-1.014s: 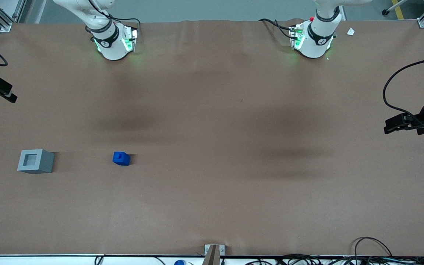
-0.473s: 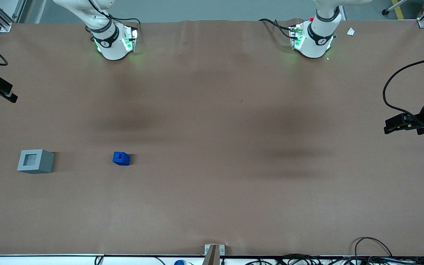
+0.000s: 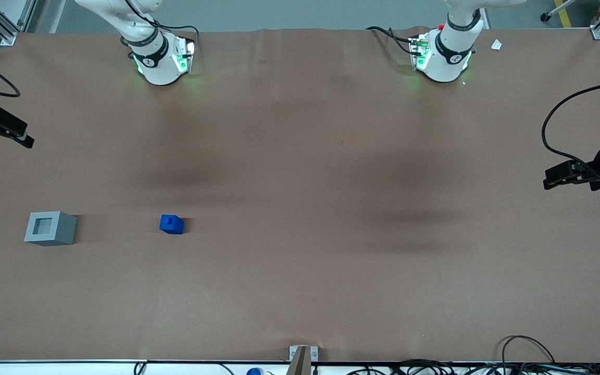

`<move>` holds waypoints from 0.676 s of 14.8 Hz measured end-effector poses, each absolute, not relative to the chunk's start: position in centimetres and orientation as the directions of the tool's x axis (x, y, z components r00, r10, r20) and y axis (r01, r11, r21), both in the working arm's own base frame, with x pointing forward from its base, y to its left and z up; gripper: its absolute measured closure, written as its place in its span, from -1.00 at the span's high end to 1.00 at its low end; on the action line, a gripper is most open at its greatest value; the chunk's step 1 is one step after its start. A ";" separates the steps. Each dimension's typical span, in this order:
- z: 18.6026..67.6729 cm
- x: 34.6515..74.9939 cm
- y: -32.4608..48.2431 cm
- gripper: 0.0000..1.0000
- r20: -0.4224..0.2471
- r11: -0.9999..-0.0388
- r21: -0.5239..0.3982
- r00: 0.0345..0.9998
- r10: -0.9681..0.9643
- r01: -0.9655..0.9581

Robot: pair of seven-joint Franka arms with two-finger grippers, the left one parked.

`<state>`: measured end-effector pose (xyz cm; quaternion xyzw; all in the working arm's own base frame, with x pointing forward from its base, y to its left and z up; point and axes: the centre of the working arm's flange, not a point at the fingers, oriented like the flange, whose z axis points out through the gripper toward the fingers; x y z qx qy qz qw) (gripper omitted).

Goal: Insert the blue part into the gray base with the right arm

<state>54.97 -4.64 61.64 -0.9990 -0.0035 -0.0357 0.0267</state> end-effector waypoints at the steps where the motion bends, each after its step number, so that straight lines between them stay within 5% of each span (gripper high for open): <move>1: 60.8 55.6 -3.9 1.00 0.065 -0.998 -0.055 0.998 0.012 0.016; 10: 50.0 61.7 3.8 1.00 0.004 -0.996 -0.062 0.998 -0.062 -0.062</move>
